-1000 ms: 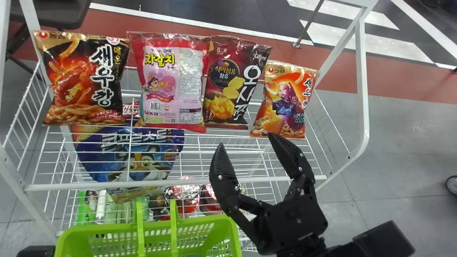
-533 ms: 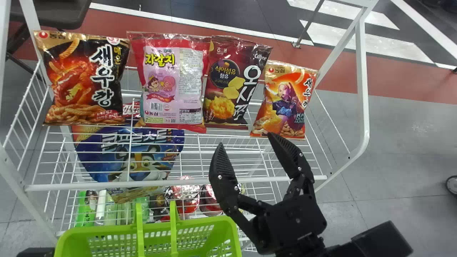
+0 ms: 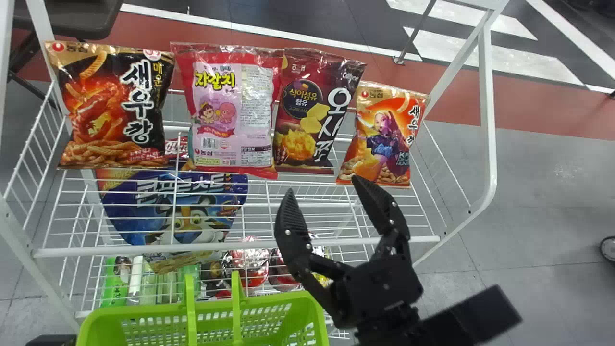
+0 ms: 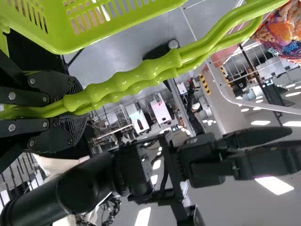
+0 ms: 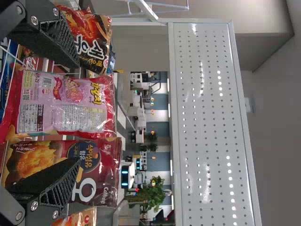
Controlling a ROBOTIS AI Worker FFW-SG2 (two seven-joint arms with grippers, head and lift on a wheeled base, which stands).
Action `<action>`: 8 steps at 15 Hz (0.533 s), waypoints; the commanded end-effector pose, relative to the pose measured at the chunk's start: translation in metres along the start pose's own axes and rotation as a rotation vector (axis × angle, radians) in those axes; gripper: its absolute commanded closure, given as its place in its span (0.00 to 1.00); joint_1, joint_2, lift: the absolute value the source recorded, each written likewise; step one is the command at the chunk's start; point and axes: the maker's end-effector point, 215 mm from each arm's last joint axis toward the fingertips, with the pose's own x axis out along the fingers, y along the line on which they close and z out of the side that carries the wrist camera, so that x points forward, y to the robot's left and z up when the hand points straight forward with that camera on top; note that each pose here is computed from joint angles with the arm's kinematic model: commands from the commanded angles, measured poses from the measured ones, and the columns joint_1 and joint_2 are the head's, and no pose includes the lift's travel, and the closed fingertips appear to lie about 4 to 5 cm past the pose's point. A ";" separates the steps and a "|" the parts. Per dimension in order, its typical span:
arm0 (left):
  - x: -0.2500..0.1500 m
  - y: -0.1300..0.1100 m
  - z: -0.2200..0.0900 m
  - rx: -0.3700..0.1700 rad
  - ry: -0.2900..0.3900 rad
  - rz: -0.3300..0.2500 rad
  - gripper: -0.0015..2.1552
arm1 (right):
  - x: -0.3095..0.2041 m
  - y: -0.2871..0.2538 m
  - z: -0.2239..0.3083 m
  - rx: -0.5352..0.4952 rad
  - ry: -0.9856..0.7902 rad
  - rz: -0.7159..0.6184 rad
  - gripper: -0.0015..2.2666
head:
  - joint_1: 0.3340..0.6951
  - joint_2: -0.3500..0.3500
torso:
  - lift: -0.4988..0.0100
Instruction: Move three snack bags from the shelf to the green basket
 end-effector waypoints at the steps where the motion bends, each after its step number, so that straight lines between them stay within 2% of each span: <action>1: 0.000 0.000 -0.001 0.001 0.003 0.004 0.79 | 0.032 0.016 -0.026 0.013 0.050 0.044 0.05 | 1.00 0.00 | 0.89; 4: 0.002 0.001 -0.003 -0.002 0.006 0.005 0.79 | 0.082 0.052 -0.059 0.051 0.133 0.138 0.05 | 1.00 0.01 | 0.89; 8: 0.002 0.004 -0.004 -0.007 0.006 0.010 0.79 | 0.132 0.101 -0.074 0.079 0.177 0.223 0.05 | 1.00 0.25 | 0.89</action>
